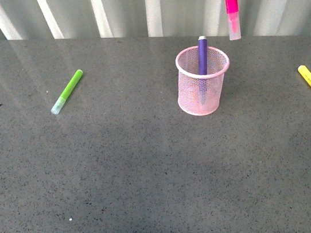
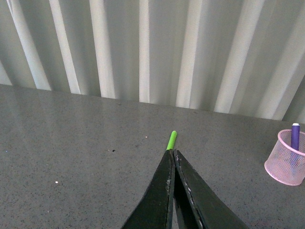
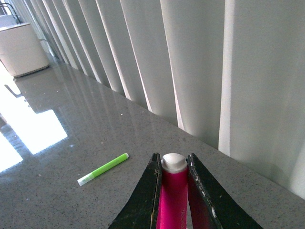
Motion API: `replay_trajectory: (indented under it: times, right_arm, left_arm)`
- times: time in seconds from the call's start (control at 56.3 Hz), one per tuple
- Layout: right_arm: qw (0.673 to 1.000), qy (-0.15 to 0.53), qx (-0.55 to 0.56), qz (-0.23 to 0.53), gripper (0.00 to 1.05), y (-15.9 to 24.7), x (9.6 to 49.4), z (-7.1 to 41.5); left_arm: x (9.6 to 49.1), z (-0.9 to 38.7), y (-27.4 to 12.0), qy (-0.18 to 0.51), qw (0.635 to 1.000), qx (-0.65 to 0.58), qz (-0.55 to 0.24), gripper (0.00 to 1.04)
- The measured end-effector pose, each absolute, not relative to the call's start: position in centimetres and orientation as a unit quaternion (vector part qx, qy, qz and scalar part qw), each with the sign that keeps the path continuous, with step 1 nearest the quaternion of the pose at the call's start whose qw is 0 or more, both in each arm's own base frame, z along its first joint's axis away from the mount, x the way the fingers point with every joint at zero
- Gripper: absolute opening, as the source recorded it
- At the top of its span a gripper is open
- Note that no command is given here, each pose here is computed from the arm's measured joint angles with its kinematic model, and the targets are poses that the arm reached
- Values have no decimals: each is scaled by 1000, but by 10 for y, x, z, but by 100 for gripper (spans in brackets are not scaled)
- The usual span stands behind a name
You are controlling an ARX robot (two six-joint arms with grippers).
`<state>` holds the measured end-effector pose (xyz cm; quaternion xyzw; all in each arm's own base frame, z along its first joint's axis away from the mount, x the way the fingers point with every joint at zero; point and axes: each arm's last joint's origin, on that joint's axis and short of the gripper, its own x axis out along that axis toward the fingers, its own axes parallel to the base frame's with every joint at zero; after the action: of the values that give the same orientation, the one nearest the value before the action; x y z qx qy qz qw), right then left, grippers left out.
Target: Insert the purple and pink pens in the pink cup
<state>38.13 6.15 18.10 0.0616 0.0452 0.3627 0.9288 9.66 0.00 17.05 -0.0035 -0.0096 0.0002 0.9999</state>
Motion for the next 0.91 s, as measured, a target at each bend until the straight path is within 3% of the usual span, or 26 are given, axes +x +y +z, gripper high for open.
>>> replay_trajectory:
  times: [0.906]
  right_arm:
    - [914,99,80,384,11,94,420,119]
  left_arm:
    - [97,171,0,-10,1000,-4,0,4]
